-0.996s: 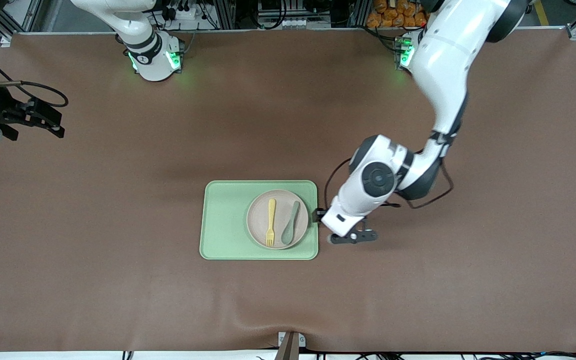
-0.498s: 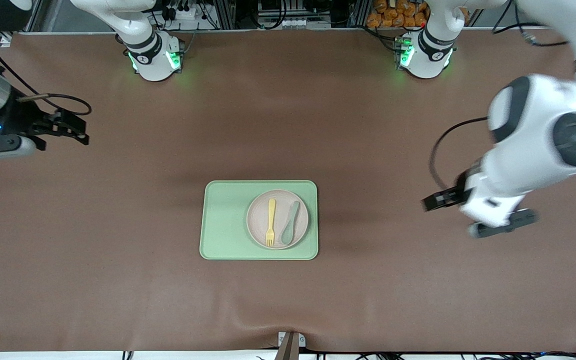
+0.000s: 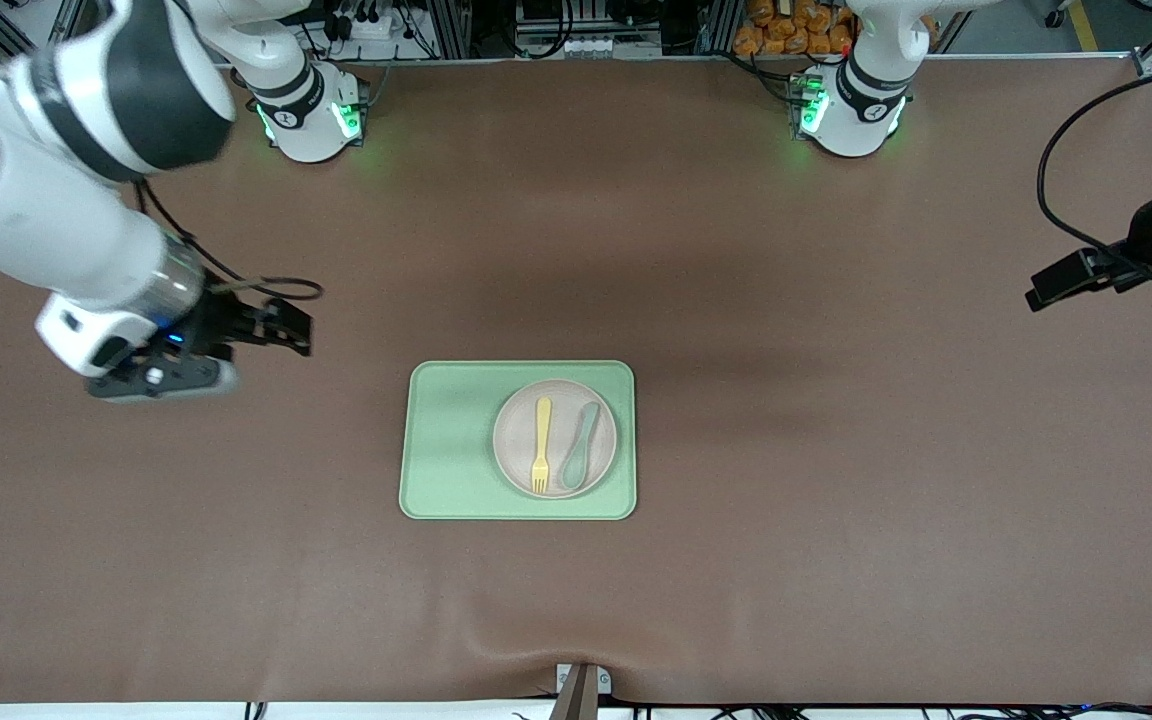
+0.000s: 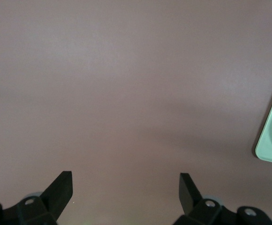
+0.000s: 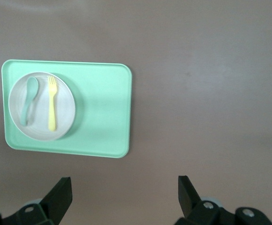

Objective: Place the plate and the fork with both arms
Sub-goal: 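Withdraw the left gripper while the right gripper reaches toward the tray, then lower the right gripper over the plate and grasp the yellow fork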

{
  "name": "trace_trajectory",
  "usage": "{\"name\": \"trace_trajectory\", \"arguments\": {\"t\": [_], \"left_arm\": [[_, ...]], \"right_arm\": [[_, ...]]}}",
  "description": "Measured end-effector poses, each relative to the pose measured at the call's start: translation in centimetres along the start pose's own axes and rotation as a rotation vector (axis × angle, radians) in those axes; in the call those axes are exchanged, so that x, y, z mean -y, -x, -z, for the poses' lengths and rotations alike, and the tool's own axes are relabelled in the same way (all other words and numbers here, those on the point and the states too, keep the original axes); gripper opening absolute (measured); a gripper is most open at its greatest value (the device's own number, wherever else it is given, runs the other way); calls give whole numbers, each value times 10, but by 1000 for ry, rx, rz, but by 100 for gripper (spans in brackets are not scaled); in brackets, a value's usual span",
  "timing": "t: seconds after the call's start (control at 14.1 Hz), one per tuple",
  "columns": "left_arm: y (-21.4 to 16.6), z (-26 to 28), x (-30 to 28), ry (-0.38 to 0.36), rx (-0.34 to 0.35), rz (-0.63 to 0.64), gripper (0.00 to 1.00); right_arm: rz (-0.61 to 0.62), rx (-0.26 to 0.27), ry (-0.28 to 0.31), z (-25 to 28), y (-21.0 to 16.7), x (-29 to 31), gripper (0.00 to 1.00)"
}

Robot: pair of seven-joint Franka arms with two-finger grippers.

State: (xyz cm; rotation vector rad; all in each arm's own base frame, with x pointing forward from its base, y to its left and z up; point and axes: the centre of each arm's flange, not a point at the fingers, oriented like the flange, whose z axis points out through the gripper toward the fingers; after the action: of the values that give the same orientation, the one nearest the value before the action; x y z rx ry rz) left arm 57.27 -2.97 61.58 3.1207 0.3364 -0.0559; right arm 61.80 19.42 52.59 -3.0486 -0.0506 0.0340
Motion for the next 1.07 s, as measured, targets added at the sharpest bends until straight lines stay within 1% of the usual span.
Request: {"name": "trace_trajectory", "arguments": {"t": [0.21,0.36,0.5,0.64,0.78,0.85,0.92,1.0,1.07], "left_arm": [[8,0,-11,-3,2,-22,100],[9,-1,-12,0,3,-23,100],[10,0,-13,4,2,-24,100],[11,2,-13,6,0,-32,100],[11,1,-12,5,1,-57,100],[11,0,-12,5,5,-62,100],[11,-1,-12,4,8,-62,100],[11,-3,-12,3,11,-62,100],[11,-4,-12,3,13,-63,100]], "right_arm": [[-83,15,1,-42,-20,55,100],[-125,-2,26,-71,-36,95,100],[-152,-37,26,-104,-48,134,100],[-154,-61,16,-143,-55,159,100],[-144,-72,28,-183,-58,173,100],[-136,-81,40,-202,-58,179,96],[-123,-90,51,-220,-57,187,96],[-109,-93,63,-238,-53,196,89],[-95,-97,73,-254,-50,205,89]]}}
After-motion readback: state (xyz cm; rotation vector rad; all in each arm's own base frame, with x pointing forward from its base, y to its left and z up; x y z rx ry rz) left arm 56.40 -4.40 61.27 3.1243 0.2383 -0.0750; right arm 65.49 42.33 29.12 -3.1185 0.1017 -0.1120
